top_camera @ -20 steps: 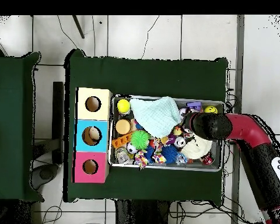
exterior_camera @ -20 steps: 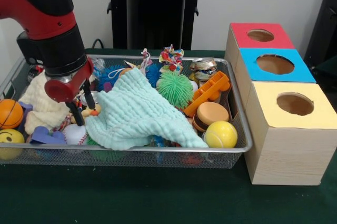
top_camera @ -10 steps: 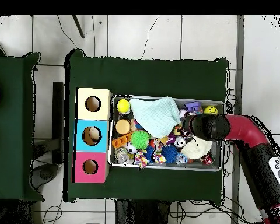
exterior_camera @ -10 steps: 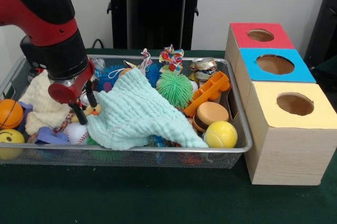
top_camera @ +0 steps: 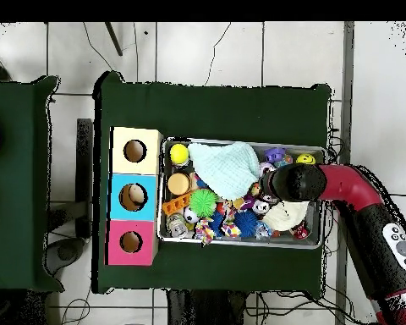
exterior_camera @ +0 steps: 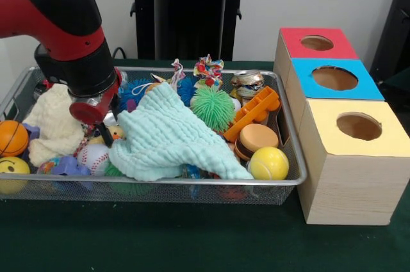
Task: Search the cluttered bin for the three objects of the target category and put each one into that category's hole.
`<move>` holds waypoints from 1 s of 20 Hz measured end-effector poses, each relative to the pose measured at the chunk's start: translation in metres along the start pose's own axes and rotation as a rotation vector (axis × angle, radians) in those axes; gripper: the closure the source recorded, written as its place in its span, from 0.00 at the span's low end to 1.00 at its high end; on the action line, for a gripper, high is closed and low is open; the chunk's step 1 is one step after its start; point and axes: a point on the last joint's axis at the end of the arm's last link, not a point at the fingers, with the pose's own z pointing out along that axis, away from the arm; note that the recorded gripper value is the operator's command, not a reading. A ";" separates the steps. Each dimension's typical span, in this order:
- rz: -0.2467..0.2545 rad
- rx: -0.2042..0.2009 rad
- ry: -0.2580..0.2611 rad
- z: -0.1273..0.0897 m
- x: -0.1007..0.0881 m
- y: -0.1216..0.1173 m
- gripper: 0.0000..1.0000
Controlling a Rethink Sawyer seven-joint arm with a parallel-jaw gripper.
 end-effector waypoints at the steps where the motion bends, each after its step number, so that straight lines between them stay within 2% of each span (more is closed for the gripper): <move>1: -0.001 -0.003 0.004 0.001 0.001 0.000 0.00; 10: -0.002 -0.005 0.040 0.013 0.015 0.002 0.00; 20: 0.007 -0.006 0.041 0.018 0.019 0.000 0.00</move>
